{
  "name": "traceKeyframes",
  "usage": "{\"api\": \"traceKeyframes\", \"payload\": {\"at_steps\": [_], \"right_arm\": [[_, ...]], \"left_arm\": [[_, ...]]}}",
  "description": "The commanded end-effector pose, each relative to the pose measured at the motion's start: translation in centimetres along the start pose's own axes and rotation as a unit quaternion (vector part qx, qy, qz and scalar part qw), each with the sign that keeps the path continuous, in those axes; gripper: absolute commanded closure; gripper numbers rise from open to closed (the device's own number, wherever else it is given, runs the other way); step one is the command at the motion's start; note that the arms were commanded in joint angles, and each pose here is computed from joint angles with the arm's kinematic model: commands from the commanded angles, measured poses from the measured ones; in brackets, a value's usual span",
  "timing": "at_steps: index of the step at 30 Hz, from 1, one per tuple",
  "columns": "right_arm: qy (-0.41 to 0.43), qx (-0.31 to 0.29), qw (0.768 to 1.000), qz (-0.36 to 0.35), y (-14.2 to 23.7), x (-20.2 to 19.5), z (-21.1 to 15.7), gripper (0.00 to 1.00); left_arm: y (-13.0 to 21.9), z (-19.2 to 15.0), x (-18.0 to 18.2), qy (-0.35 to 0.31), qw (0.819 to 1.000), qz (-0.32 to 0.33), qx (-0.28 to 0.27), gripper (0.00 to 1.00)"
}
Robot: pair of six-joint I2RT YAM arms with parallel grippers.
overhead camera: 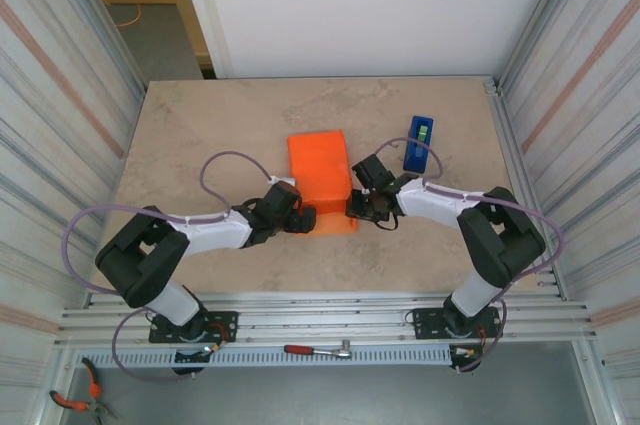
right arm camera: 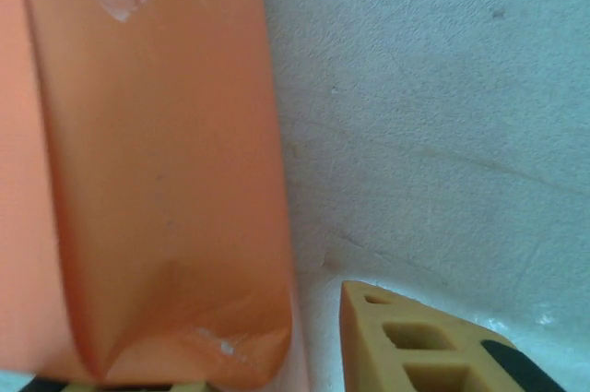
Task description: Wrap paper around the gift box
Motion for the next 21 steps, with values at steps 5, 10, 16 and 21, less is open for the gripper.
{"api": "traceKeyframes", "payload": {"at_steps": [5, 10, 16, 21], "right_arm": [[0.002, -0.004, 1.0, 0.003, -0.5, 0.4, 0.4, 0.68], [-0.001, -0.006, 1.0, 0.006, -0.3, 0.6, 0.1, 0.67], [-0.003, -0.004, 1.0, 0.005, -0.3, 0.9, -0.4, 0.51], [-0.013, -0.022, 1.0, -0.006, 0.9, 0.7, -0.2, 0.16]], "left_arm": [[0.1, 1.2, -0.3, -0.008, 1.0, 0.009, -0.019, 0.07], [0.1, 1.4, -0.6, -0.018, 1.0, -0.002, -0.025, 0.3], [-0.7, 0.9, -0.8, -0.028, 0.999, -0.004, -0.015, 0.54], [-1.2, 0.6, -0.8, -0.036, 0.999, 0.003, -0.008, 0.63]]}}
Point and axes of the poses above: each hand's point on the last joint's axis, 136 mm out from that joint toward the fingers, its own y axis back along the fingers, its own x axis along the line the jaws close on, z = x × y, the point moved 8 cm from there along y, back along the fingers, and after that the axes turned 10 degrees about -y, right-handed, at the moved point
